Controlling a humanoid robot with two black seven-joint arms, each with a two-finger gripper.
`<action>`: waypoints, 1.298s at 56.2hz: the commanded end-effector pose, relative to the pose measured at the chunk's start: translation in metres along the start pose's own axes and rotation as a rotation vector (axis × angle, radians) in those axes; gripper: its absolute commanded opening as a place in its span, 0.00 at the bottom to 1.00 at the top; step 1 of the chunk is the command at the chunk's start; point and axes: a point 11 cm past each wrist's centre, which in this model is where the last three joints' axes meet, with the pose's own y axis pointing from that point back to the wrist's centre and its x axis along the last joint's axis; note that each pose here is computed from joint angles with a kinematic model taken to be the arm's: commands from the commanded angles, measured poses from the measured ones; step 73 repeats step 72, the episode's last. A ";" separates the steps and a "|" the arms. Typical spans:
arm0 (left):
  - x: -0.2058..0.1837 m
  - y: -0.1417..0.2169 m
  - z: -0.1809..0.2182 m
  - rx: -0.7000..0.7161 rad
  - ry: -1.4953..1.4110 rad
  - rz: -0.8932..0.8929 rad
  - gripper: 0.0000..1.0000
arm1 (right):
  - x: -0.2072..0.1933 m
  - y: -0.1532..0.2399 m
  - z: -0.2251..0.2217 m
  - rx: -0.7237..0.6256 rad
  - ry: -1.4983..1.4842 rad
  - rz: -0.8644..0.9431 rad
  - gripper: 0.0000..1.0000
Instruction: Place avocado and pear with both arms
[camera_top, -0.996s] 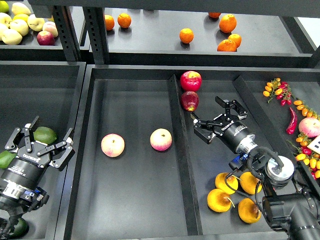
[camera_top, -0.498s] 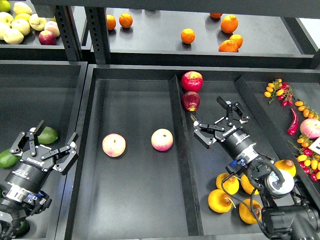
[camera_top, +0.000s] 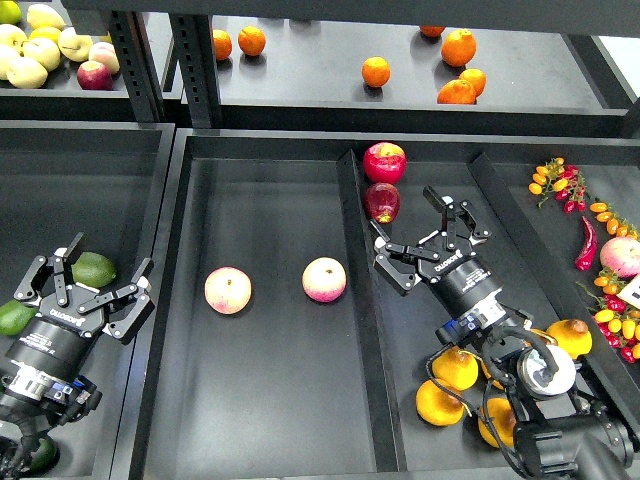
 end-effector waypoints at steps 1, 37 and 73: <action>-0.010 -0.020 0.000 0.045 -0.074 -0.023 0.99 | -0.010 0.000 -0.011 0.030 0.023 -0.026 1.00; -0.022 -0.067 0.040 -0.265 -0.125 -0.056 0.99 | -0.017 -0.026 -0.057 0.365 0.111 -0.017 1.00; -0.005 -0.058 -0.017 -0.102 -0.127 -0.007 0.99 | 0.012 0.022 0.021 0.301 -0.163 0.013 1.00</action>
